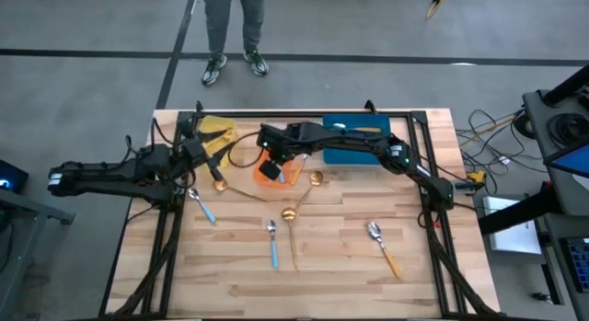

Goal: Sort silverware by color (type)
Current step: Put the gold spoon into the yellow bin

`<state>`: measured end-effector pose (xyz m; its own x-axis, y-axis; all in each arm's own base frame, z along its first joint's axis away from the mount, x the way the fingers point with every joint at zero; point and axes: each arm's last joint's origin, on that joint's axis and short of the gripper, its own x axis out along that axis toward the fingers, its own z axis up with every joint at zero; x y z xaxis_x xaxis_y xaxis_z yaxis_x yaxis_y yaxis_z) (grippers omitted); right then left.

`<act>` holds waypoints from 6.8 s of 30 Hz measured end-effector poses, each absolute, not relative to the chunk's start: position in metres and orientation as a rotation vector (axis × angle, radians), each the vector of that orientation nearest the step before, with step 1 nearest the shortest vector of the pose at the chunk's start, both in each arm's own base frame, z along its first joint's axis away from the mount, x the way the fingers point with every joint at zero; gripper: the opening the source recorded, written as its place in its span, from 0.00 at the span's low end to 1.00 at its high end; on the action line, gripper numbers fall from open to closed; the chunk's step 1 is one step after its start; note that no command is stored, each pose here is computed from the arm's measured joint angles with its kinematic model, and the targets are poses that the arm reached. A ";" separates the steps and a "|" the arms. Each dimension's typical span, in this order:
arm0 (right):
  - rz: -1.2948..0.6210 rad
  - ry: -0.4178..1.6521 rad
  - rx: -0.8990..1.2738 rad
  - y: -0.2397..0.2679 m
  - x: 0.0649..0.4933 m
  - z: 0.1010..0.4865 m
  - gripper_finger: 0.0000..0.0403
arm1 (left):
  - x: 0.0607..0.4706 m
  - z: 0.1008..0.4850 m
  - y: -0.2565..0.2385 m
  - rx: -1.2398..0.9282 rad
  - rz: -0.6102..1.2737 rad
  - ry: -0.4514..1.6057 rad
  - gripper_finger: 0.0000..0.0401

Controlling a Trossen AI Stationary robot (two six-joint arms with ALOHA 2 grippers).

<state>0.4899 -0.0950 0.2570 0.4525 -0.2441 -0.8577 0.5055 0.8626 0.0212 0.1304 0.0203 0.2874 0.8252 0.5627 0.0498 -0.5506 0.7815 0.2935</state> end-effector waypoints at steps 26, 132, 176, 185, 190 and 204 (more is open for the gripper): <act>-0.144 1.276 -0.050 0.019 0.443 0.296 0.03 | 0.128 0.258 0.014 -0.189 0.428 0.355 0.39; -0.026 0.649 -0.269 -0.004 0.342 0.272 0.03 | 0.214 0.151 -0.023 -0.727 0.400 1.110 0.39; -0.014 0.397 -0.321 -0.078 0.282 0.280 0.03 | 0.196 0.156 -0.013 -1.082 1.271 0.780 0.39; -0.014 0.397 -0.322 -0.078 0.282 0.280 0.03 | 0.195 0.152 -0.013 -1.077 1.293 0.758 0.39; -0.013 0.398 -0.324 -0.078 0.282 0.280 0.03 | 0.199 0.140 -0.015 -1.046 1.328 0.814 0.39; -0.014 0.399 -0.323 -0.078 0.282 0.280 0.03 | 0.220 0.126 -0.018 -0.899 1.388 0.957 0.37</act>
